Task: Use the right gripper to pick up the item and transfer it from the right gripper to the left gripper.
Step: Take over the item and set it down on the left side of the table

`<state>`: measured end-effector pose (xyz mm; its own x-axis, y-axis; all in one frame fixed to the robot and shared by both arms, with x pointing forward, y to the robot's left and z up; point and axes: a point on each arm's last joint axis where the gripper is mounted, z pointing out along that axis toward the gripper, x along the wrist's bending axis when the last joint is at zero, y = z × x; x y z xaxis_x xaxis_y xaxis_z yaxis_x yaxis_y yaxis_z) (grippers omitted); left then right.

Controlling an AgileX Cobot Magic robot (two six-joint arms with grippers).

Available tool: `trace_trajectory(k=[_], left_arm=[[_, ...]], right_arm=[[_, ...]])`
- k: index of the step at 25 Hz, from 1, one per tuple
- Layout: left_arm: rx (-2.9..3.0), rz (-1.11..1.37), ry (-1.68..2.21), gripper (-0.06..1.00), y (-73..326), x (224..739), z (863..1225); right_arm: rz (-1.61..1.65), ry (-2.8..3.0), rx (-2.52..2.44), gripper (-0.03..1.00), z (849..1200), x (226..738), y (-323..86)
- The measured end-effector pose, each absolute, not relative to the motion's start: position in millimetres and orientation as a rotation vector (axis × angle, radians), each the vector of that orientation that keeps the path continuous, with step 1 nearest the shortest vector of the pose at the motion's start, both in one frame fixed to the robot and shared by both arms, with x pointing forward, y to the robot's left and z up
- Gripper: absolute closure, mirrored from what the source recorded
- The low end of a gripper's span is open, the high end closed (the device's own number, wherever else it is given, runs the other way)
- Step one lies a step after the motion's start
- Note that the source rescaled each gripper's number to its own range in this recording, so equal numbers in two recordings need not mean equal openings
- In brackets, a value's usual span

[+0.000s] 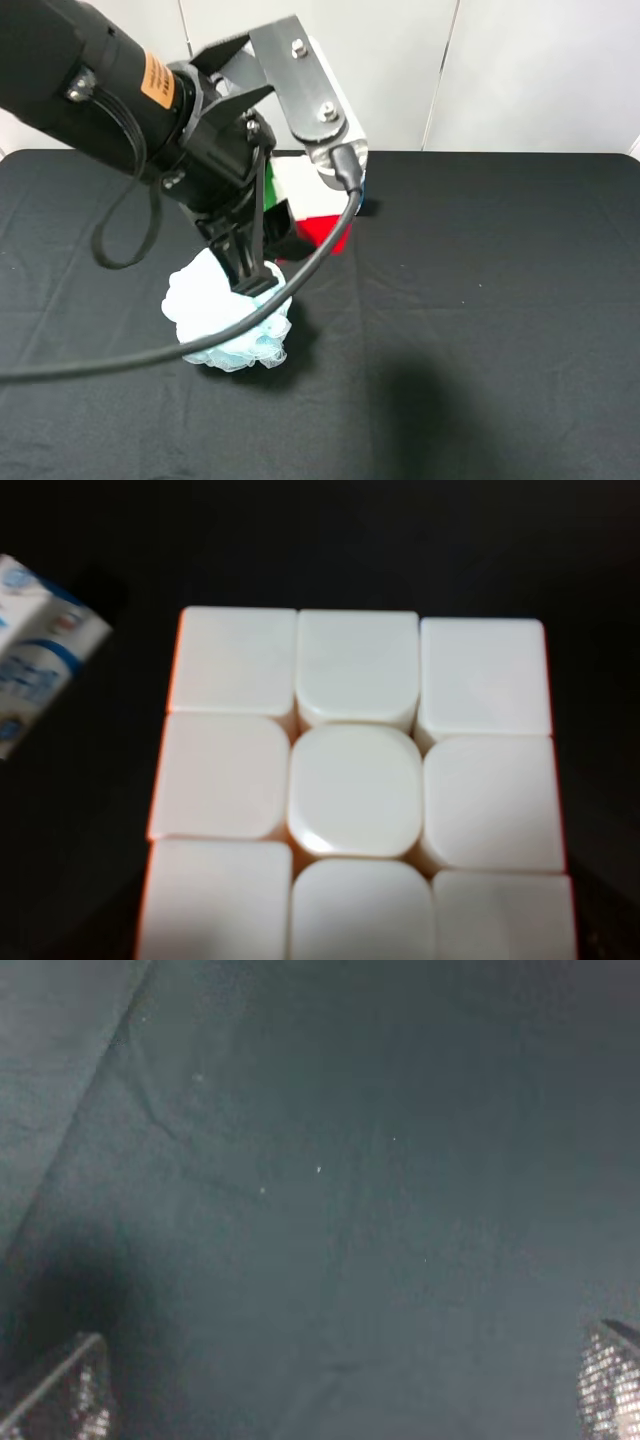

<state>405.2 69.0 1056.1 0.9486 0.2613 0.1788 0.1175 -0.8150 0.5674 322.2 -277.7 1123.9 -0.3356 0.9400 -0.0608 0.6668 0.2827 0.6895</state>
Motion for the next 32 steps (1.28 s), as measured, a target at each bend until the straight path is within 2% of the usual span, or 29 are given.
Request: trace_trajectory(k=[8, 15, 24, 32], left_arm=[[2.54, 0.113, 0.186, 0.94, 66.0, 389.4, 1053.8], [2.554, 0.076, 0.166, 0.94, 66.6, 386.5, 1053.0], [2.534, 0.049, 0.279, 0.94, 78.9, 402.6, 1053.4], [2.526, 0.054, 0.394, 0.94, 95.6, 420.7, 1053.0]], right_arm=[[0.92, 1.946, 1.319, -0.03, 1101.6, 262.0, -287.3], [1.013, 1.825, 1.226, -0.03, 1084.2, 226.0, -293.1], [0.974, 1.885, 1.309, -0.03, 1053.8, 221.1, -293.7], [0.994, 1.85, 1.352, -0.03, 1053.4, 222.4, -294.3]])
